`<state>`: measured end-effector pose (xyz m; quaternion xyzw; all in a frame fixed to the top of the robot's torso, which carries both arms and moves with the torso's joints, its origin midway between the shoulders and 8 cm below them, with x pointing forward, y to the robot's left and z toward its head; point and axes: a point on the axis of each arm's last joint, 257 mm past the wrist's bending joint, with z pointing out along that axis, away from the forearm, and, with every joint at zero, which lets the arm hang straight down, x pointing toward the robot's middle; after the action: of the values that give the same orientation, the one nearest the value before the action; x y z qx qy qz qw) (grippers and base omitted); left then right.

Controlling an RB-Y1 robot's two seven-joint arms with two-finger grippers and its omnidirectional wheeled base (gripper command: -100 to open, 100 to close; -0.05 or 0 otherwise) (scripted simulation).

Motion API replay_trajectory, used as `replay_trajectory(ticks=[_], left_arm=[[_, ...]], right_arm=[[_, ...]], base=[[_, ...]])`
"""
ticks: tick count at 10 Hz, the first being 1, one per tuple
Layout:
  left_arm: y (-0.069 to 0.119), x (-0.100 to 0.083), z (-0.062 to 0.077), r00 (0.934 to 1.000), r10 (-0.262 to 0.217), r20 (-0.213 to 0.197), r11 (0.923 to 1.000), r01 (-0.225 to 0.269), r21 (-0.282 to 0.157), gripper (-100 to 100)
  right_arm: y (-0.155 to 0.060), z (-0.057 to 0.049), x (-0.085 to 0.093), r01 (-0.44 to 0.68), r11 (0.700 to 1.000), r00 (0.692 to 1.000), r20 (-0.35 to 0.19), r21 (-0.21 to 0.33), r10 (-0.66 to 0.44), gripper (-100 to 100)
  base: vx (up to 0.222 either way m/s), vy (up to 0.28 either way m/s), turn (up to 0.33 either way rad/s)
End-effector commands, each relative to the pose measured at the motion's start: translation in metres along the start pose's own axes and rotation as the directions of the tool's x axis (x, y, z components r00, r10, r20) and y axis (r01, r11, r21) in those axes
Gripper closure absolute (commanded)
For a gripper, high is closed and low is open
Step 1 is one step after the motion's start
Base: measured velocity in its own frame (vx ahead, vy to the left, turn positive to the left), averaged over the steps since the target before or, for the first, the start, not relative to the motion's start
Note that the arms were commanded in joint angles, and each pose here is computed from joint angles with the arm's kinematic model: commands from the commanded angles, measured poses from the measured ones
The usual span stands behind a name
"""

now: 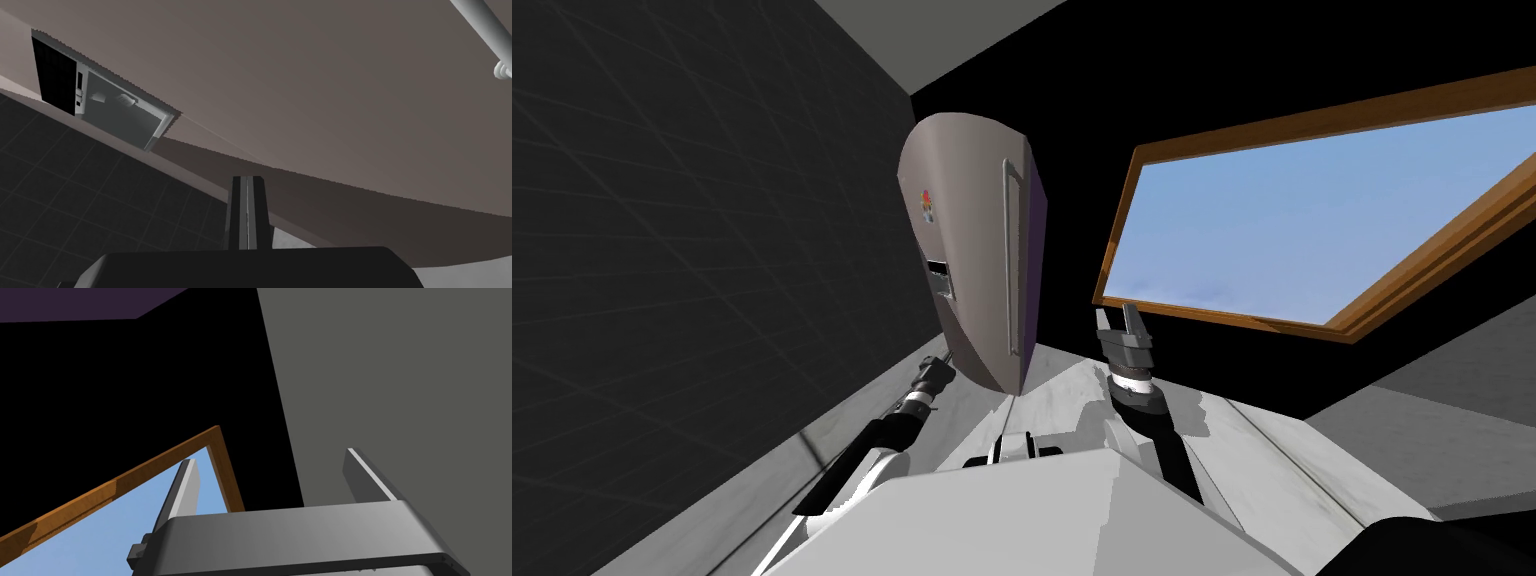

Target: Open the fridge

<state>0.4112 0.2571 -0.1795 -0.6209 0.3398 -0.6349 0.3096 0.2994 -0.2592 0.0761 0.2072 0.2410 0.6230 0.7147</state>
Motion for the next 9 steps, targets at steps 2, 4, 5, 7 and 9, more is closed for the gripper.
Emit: replay_trajectory(ticks=[2, 4, 5, 7, 9], left_arm=[[0.007, -0.006, 0.005, 0.9999, -0.003, 0.01, 1.0, 0.003, 0.008, -100], [0.012, -0.011, 0.009, 0.9998, -0.005, 0.017, 0.9999, 0.004, 0.012, -100], [0.015, -0.013, 0.012, 0.9998, -0.005, 0.021, 0.9999, 0.005, 0.015, -100], [0.021, -0.018, 0.016, 0.9996, -0.006, 0.028, 0.9998, 0.005, 0.02, -100], [0.028, -0.022, 0.02, 0.9994, -0.008, 0.035, 0.9997, 0.007, 0.024, -100]], right_arm=[[0.0, 0.0, 0.0, 0.0, 1.0, 1.0, 0.0, 0.0, 0.0, 0], [0.0, 0.0, 0.0, 0.0, 1.0, 1.0, 0.0, 0.0, 0.0, 0], [0.0, 0.0, 0.0, 0.0, 1.0, 1.0, 0.0, 0.0, 0.0, 0], [0.0, 0.0, 0.0, 0.0, 1.0, 1.0, 0.0, 0.0, 0.0, 0], [0.0, 0.0, 0.0, 0.0, 1.0, 1.0, 0.0, 0.0, 0.0, 0]], base=[[0.011, -0.016, -0.029], [0.045, -0.054, -0.018], [0.037, -0.04, -0.023], [0.033, -0.036, -0.023], [0.031, -0.039, -0.025]])
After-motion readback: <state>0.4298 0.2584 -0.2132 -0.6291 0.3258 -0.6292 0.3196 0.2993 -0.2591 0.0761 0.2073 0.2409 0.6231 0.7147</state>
